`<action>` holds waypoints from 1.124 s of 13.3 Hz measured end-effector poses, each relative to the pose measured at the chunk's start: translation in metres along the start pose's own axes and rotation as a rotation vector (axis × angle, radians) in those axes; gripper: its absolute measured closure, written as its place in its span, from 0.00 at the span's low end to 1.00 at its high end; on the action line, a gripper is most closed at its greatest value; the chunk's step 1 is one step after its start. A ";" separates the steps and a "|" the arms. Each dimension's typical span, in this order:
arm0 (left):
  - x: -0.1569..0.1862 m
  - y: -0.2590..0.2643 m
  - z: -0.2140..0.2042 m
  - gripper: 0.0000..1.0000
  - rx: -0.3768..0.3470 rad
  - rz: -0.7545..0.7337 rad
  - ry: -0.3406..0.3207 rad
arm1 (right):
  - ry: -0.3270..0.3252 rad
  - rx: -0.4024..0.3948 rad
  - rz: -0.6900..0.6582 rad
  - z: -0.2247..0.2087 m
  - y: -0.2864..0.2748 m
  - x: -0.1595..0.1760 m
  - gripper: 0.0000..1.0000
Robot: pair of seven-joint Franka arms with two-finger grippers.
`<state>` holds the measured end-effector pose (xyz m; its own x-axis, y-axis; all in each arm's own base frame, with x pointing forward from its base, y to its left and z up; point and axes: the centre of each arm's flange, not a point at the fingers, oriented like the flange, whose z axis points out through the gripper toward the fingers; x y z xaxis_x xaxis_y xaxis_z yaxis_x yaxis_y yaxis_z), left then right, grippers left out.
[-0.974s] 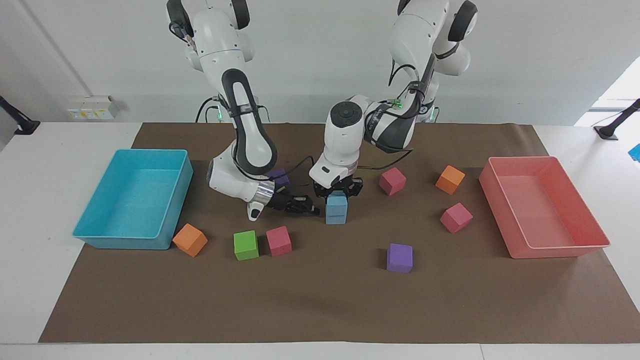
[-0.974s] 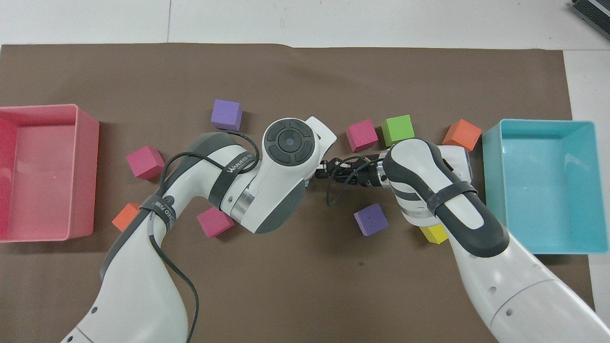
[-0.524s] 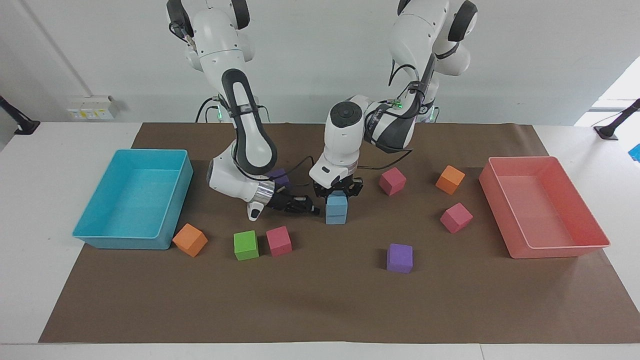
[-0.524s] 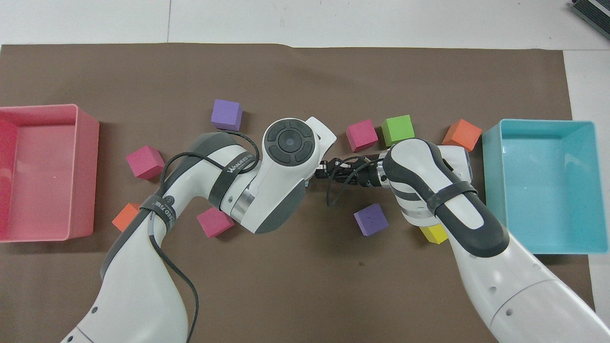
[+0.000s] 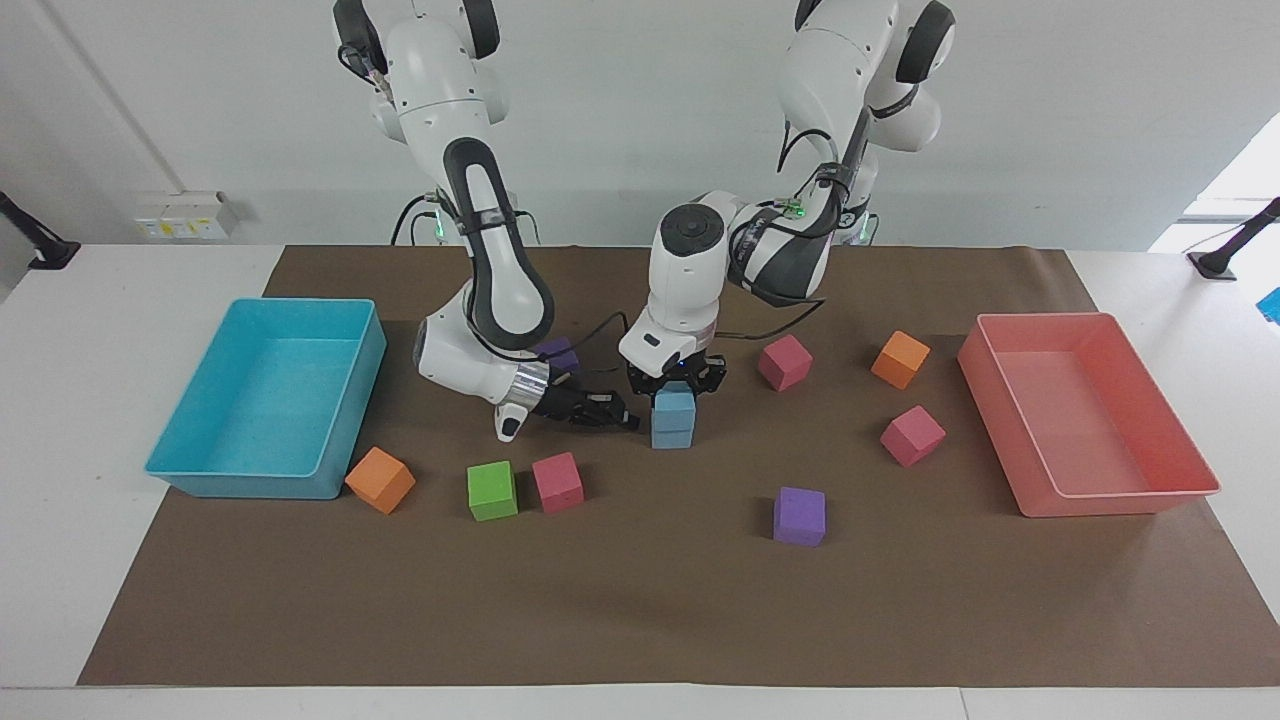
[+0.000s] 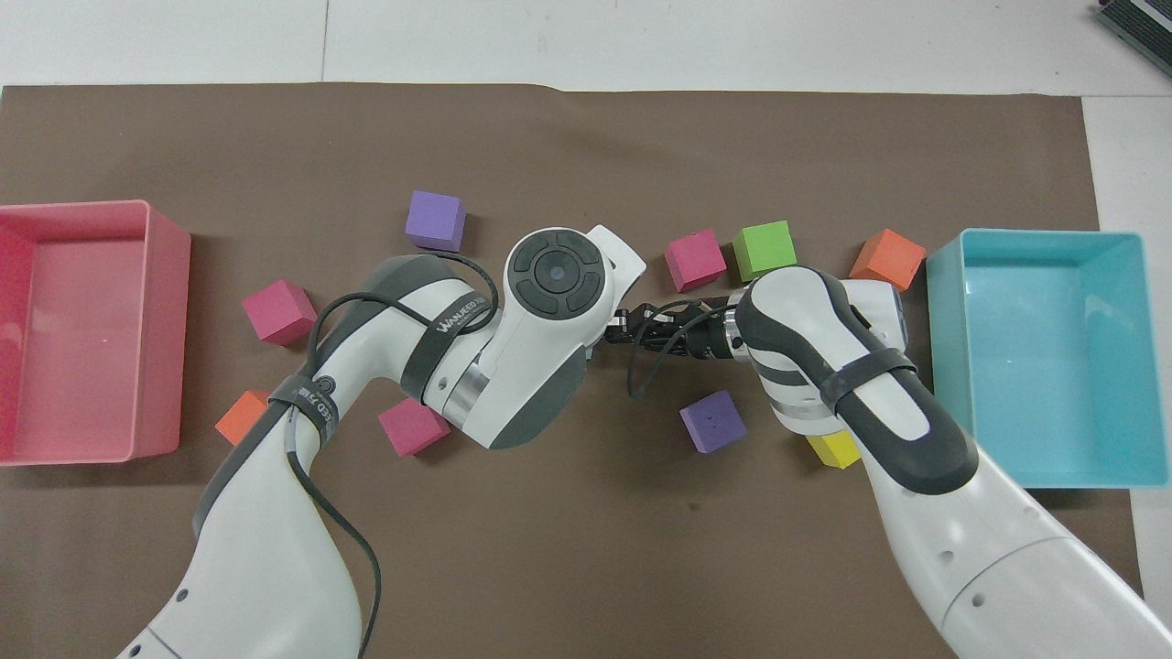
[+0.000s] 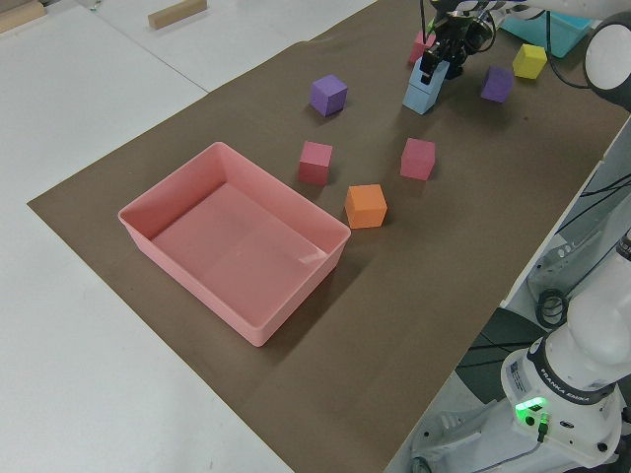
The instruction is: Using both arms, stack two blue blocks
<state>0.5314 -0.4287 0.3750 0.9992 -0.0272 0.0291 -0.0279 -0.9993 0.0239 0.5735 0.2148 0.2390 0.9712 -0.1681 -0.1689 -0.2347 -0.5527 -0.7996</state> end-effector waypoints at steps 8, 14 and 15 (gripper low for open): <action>-0.001 0.000 0.001 0.38 0.002 0.000 -0.002 | 0.000 0.000 0.000 0.000 0.000 0.000 0.99; -0.001 0.001 0.001 0.07 0.001 0.002 -0.003 | 0.000 0.000 0.000 0.000 0.000 0.000 0.99; -0.001 0.001 0.001 0.00 0.000 0.002 -0.001 | 0.000 0.000 0.000 0.000 0.000 0.000 0.99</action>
<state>0.5303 -0.4294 0.3743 0.9992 -0.0289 0.0278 -0.0296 -0.9993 0.0237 0.5735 0.2148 0.2389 0.9712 -0.1681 -0.1690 -0.2348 -0.5528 -0.7996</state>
